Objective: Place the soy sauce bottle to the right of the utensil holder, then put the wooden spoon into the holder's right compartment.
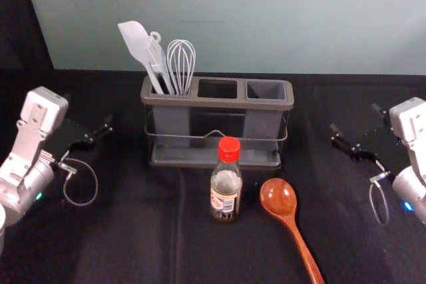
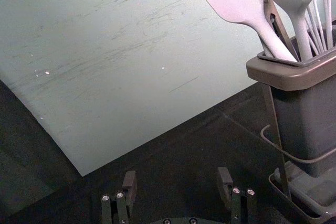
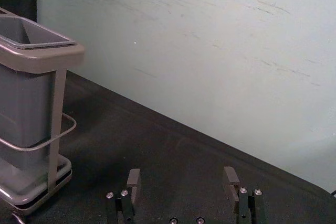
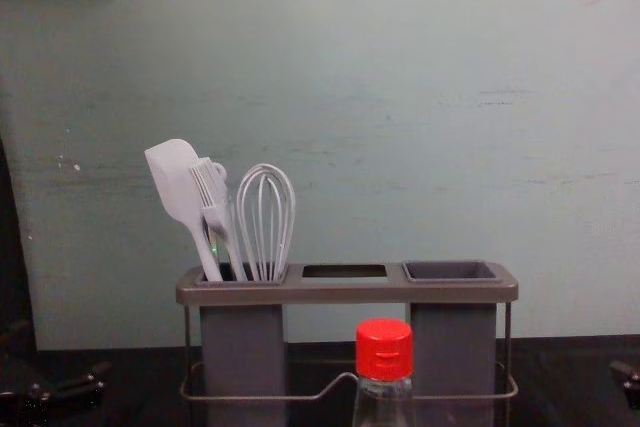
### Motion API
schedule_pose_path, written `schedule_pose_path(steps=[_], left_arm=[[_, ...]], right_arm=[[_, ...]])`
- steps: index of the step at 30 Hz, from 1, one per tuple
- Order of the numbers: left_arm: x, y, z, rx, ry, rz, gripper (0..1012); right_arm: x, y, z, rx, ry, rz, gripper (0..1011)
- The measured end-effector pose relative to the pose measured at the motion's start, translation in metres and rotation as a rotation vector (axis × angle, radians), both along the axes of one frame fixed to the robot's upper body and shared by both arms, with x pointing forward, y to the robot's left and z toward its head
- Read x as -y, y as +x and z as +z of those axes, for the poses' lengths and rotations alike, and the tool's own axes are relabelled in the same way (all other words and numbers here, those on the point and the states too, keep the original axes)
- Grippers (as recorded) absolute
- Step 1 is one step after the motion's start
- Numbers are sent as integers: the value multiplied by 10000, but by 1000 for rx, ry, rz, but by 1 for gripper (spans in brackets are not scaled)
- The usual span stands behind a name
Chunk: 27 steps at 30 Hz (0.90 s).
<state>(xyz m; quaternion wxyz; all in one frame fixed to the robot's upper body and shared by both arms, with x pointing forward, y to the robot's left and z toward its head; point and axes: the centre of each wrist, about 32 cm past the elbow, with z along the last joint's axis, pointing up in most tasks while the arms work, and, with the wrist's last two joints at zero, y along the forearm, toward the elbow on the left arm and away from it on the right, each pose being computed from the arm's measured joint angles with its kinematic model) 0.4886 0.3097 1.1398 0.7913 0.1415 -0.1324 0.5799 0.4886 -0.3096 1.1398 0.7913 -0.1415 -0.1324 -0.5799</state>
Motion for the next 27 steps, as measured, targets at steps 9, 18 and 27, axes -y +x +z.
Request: schedule_pose_path(steps=[9,18,27], left_arm=[[0,0,0,0,0,0,1005],[0,0,0,0,0,0,1005],[0,0,0,0,0,0,1005]], right_arm=[[0,0,0,0,0,0,1003],[0,0,0,0,0,0,1003],[0,0,0,0,0,0,1003]])
